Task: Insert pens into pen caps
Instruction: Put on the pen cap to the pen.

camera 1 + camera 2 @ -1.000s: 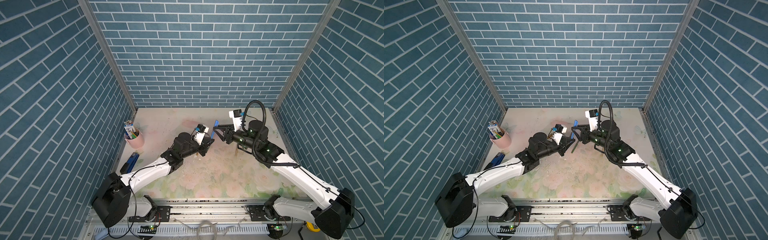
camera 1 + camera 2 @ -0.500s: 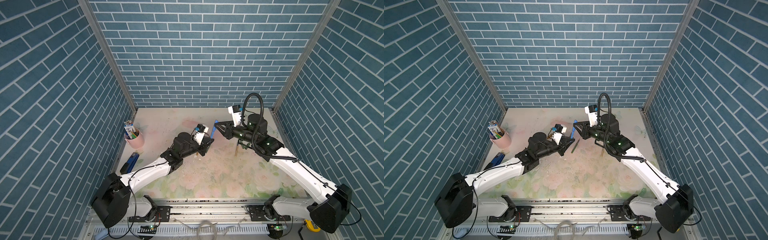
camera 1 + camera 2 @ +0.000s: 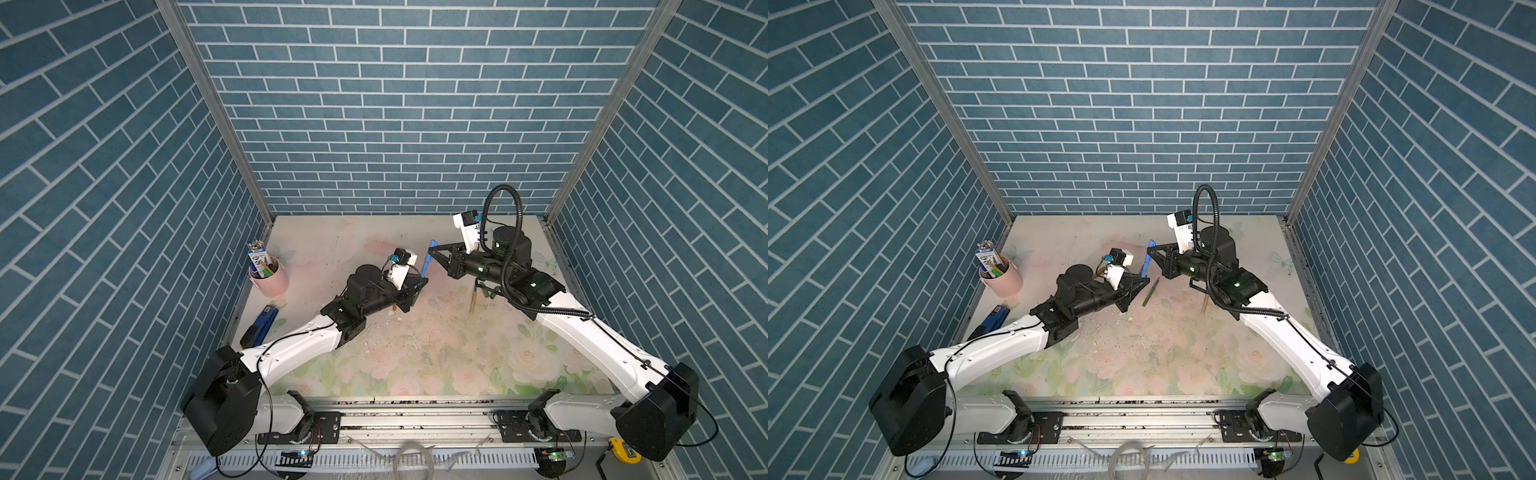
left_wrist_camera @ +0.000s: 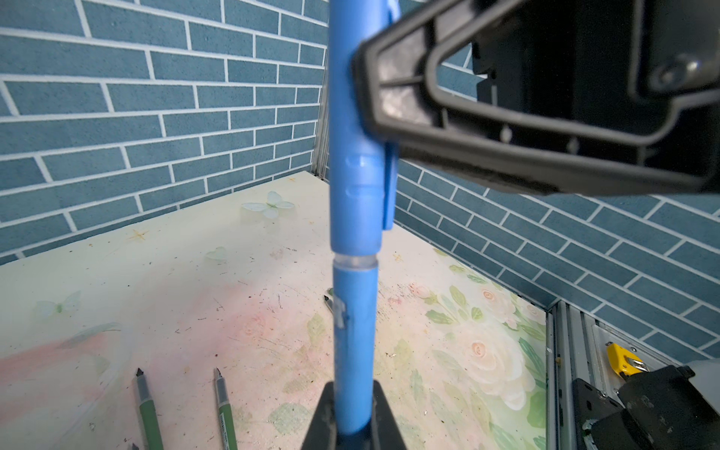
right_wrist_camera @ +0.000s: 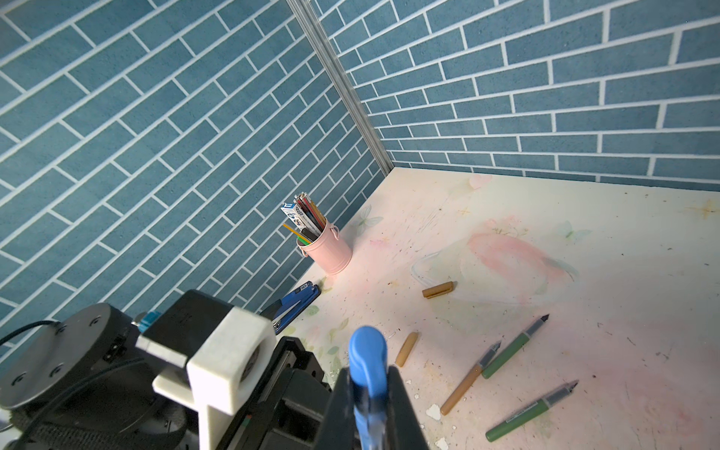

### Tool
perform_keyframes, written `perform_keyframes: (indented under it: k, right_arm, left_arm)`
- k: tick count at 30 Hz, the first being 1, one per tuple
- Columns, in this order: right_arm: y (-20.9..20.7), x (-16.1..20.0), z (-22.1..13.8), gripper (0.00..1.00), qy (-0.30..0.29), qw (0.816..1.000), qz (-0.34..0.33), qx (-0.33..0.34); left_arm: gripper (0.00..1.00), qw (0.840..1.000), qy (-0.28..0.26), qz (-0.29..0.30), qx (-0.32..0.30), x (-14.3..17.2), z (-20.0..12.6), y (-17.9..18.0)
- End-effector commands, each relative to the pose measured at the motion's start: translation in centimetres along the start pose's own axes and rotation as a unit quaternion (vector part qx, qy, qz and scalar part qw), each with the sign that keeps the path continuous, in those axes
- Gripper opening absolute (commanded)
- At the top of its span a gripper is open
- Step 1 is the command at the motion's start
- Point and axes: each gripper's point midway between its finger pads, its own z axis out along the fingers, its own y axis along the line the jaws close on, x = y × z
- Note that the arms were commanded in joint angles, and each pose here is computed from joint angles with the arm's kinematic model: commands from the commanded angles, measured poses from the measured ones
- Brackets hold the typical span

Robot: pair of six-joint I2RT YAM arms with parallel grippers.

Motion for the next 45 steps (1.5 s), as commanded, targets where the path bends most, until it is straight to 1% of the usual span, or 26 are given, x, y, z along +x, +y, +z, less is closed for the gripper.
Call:
perform_keyframes:
  k: [1, 4, 8, 9, 11, 15, 18, 20, 23, 28, 32, 37, 41, 45]
  right_arm:
    - [1.2, -0.7, 0.3, 0.07, -0.003, 1.000, -0.006, -0.028]
    - [1.2, -0.5, 0.6, 0.06, -0.001, 0.999, 0.002, -0.035]
    - [1.0, 0.0, 0.8, 0.06, 0.003, 0.999, 0.007, -0.036]
    - [1.0, -0.1, 0.7, 0.08, 0.002, 0.999, 0.007, -0.037]
    - [1.1, -0.2, 0.6, 0.15, 0.002, 0.999, 0.006, -0.035]
    - [1.5, -1.4, 0.2, 0.20, -0.010, 0.999, -0.006, -0.031]
    - [1.7, -2.1, 0.0, 0.25, -0.014, 0.999, -0.017, -0.027]
    - [1.8, -2.3, 0.1, 0.26, -0.012, 0.999, -0.022, -0.026]
    - [1.8, -2.4, 0.0, 0.25, -0.014, 0.999, -0.023, -0.024]
    - [1.7, -2.0, 0.2, 0.12, -0.010, 0.999, -0.016, -0.027]
    - [1.2, -0.9, 1.0, 0.09, 0.002, 0.999, 0.000, -0.034]
    - [1.0, 0.1, 1.7, 0.09, 0.009, 0.999, 0.016, -0.047]
    - [1.0, 0.3, 1.8, 0.10, 0.009, 0.999, 0.015, -0.051]
    - [1.2, 0.8, 2.2, 0.09, 0.016, 0.998, 0.015, -0.057]
  left_arm:
    - [0.00, 1.000, -0.024, 0.014, 0.013, -1.9, -0.5, -0.8]
    - [0.00, 0.999, -0.028, 0.016, 0.013, -2.2, -0.7, -0.9]
    - [0.00, 0.999, -0.032, 0.019, 0.013, -2.6, -0.9, -1.0]
    - [0.00, 0.999, -0.031, 0.019, 0.014, -2.6, -0.9, -1.0]
    - [0.00, 0.999, -0.029, 0.018, 0.015, -2.5, -0.8, -1.0]
    - [0.00, 0.999, -0.024, 0.015, 0.017, -2.2, -0.6, -1.0]
    - [0.00, 0.999, -0.023, 0.014, 0.020, -2.2, -0.6, -1.1]
    - [0.00, 0.999, -0.023, 0.014, 0.021, -2.2, -0.6, -1.1]
    - [0.00, 0.999, -0.022, 0.013, 0.020, -2.1, -0.6, -1.1]
    - [0.00, 1.000, -0.022, 0.012, 0.019, -2.1, -0.6, -1.0]
    - [0.00, 0.999, -0.029, 0.013, 0.016, -2.5, -0.8, -1.1]
    - [0.00, 0.999, -0.045, 0.007, 0.010, -3.3, -1.2, -0.9]
    - [0.00, 0.998, -0.063, -0.013, 0.010, -4.9, -1.4, -0.8]
    - [0.00, 0.997, -0.069, -0.017, 0.010, -6.5, -1.6, -0.9]
